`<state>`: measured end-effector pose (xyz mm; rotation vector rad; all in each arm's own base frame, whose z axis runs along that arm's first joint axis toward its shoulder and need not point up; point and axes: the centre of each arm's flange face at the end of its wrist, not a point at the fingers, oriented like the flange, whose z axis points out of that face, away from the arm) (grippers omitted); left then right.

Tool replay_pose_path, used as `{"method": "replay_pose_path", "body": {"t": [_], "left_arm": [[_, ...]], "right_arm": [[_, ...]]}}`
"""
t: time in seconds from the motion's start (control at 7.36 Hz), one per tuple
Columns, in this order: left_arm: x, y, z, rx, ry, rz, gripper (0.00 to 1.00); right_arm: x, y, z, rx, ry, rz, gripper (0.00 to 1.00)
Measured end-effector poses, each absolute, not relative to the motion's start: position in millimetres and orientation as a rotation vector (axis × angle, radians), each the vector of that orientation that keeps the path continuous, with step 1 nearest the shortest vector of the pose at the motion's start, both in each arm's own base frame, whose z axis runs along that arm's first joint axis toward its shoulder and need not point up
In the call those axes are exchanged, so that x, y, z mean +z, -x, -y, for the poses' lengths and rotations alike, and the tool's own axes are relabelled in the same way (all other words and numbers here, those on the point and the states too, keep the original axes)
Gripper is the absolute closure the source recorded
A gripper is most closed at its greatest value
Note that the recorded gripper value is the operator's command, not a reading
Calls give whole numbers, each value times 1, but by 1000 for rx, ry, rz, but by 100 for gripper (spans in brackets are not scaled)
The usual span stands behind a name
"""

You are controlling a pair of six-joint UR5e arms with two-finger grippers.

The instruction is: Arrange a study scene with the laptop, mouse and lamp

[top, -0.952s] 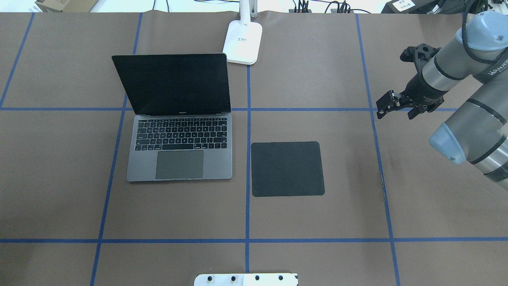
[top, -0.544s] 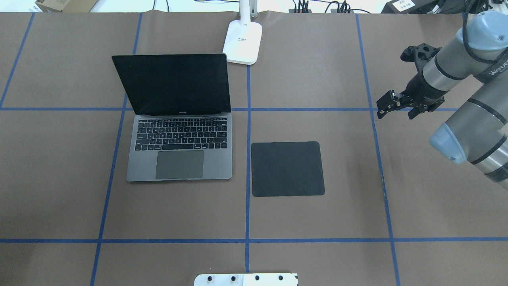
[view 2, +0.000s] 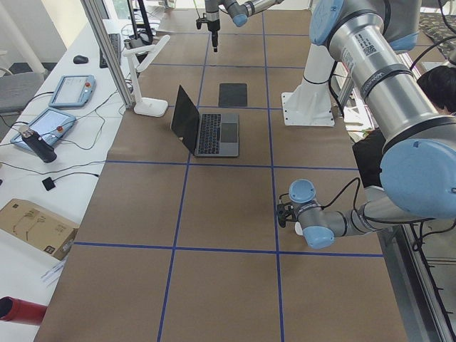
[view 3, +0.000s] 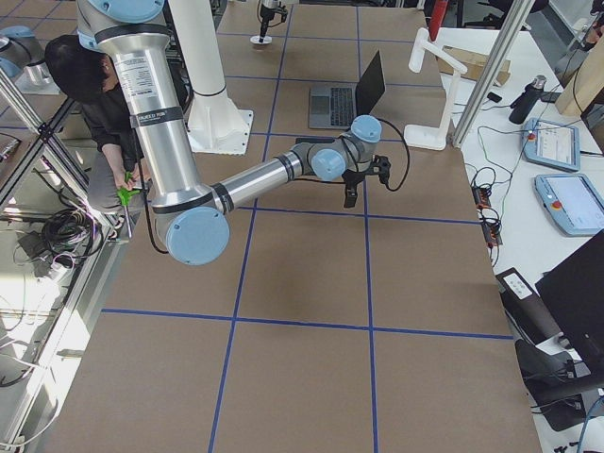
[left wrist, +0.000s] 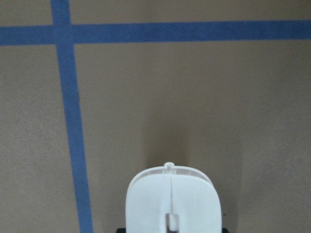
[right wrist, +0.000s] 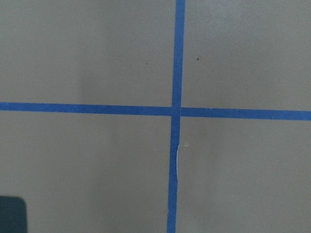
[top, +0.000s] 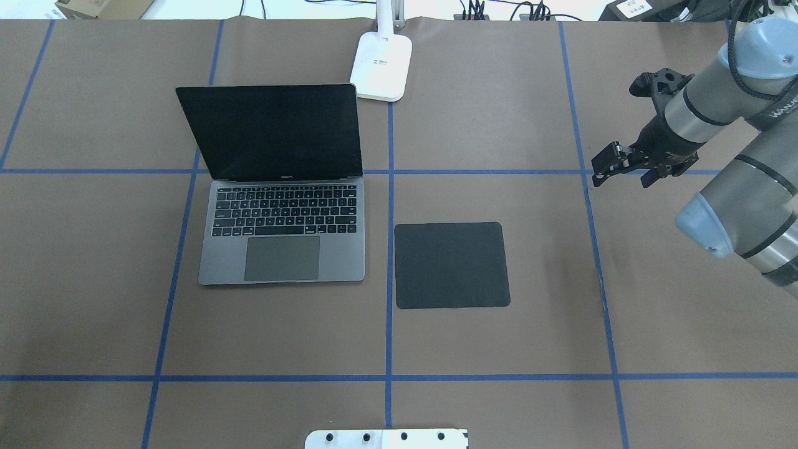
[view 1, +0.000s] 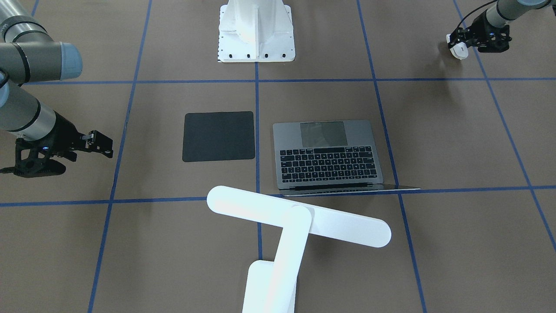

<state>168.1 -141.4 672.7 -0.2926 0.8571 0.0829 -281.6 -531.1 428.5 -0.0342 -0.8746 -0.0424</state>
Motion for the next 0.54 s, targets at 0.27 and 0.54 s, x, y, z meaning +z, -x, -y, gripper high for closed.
{"method": "replay_pose_path", "body": {"t": [0.27,0.54], "left_arm": [[630,-199,148,33,349,-918,55],[576,-239,162,-17,397,-925,55]], "right_arm": [[428,282,531,-45,38,879,0],[427,282,531,-45,39,881,0]]}}
